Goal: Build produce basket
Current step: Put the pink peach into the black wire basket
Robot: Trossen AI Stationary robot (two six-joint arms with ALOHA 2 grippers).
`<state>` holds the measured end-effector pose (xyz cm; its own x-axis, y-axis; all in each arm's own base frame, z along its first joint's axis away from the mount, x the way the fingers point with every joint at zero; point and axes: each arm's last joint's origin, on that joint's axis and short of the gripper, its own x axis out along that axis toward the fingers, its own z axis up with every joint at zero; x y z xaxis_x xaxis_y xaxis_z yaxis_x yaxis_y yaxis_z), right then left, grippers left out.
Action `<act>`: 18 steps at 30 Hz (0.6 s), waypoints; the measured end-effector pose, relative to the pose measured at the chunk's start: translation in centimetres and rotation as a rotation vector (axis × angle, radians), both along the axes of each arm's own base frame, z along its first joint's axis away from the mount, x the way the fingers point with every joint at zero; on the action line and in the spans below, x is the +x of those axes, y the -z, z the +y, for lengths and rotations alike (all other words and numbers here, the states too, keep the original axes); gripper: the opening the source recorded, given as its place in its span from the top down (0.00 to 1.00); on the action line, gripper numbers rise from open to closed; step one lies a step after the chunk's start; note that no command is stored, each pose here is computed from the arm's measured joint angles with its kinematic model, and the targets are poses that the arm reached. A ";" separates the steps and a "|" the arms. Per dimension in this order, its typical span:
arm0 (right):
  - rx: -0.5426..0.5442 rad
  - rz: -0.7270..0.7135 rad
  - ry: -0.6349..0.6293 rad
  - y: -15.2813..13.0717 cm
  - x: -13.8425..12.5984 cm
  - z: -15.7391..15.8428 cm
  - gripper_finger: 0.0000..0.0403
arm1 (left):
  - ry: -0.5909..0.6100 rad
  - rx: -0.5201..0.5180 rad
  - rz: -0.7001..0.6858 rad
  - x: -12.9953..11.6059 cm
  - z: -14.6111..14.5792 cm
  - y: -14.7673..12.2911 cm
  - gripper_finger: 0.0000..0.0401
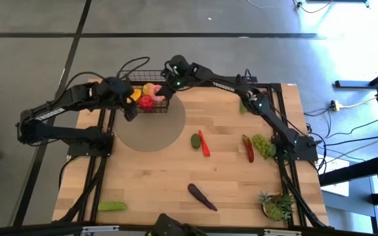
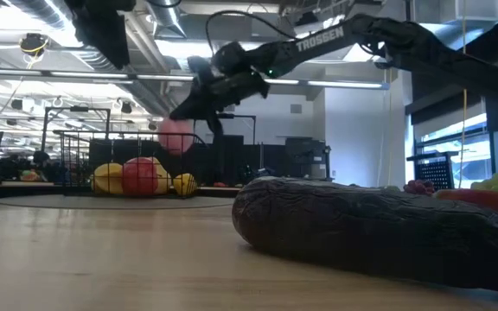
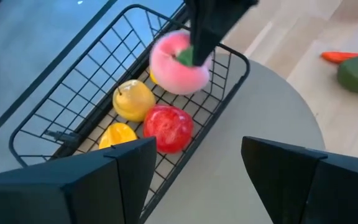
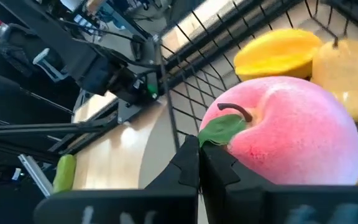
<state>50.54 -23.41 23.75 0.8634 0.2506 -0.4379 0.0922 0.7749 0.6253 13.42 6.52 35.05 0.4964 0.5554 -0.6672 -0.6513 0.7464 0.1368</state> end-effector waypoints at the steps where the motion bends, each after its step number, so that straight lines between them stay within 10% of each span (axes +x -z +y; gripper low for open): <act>1: 0.002 0.005 0.000 0.5 0.1 -0.1 1.00 | -0.007 0.000 0.000 0.0 0.1 0.0 0.44; 18: 0.050 0.067 0.029 3.8 0.8 -0.3 1.00 | -0.067 0.000 0.001 -0.5 0.9 0.0 0.44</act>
<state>51.38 -23.76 19.95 0.8397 0.2491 -0.4825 0.1568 0.7395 0.6546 12.96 7.41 35.05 0.4576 0.5876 -0.6674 -0.6999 0.7010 0.1373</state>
